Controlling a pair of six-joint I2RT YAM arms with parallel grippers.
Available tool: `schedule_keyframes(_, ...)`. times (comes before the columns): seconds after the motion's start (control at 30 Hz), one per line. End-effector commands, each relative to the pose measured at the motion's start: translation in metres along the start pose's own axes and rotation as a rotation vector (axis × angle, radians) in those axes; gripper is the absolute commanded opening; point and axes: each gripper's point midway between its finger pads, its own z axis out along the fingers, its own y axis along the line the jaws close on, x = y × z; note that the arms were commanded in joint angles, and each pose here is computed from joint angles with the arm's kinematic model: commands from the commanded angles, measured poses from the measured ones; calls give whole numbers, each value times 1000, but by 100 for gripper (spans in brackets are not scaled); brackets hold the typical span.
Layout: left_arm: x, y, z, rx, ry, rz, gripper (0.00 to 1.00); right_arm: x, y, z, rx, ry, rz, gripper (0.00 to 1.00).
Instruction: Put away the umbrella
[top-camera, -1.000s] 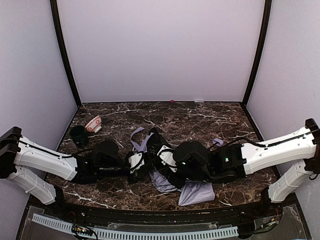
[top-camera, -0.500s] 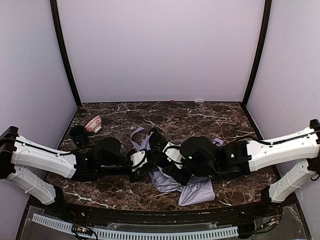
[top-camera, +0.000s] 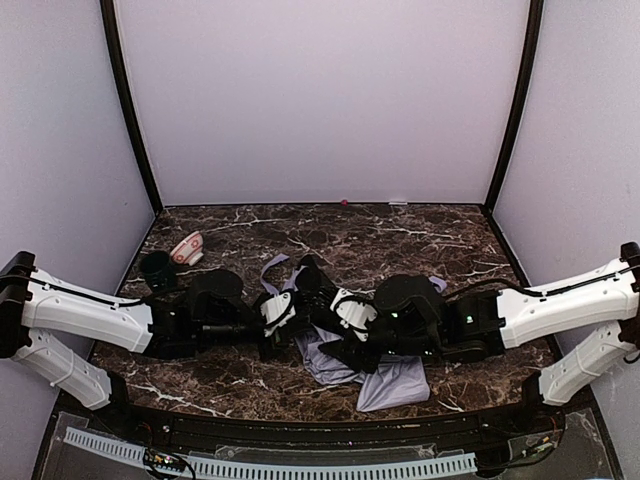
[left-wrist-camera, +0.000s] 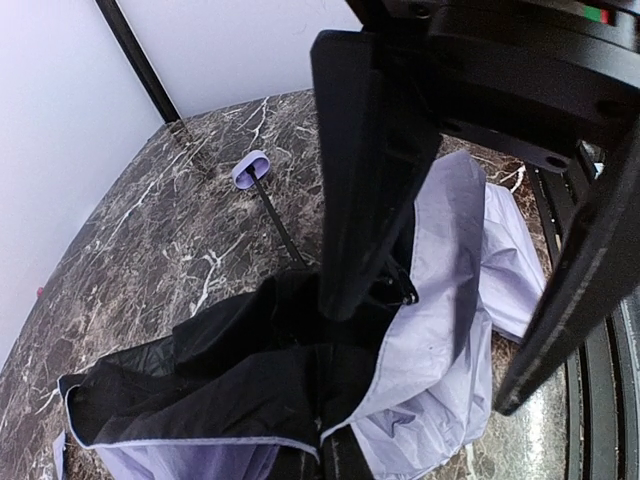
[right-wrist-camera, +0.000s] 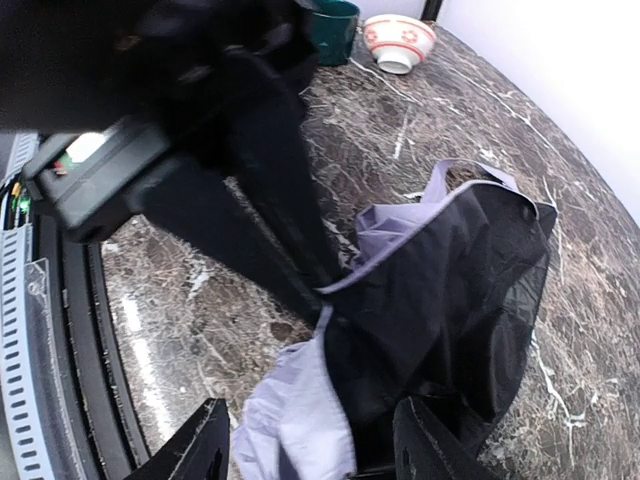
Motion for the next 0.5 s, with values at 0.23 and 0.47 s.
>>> schedule_keyframes(0.23,-21,0,-5,20,-71,-38,0,1,1,18,-50,-60,19,43)
schedule_keyframes(0.47,-24,5,-1,2,-66,-66,0,-3,1,14,-81,-81,46,6)
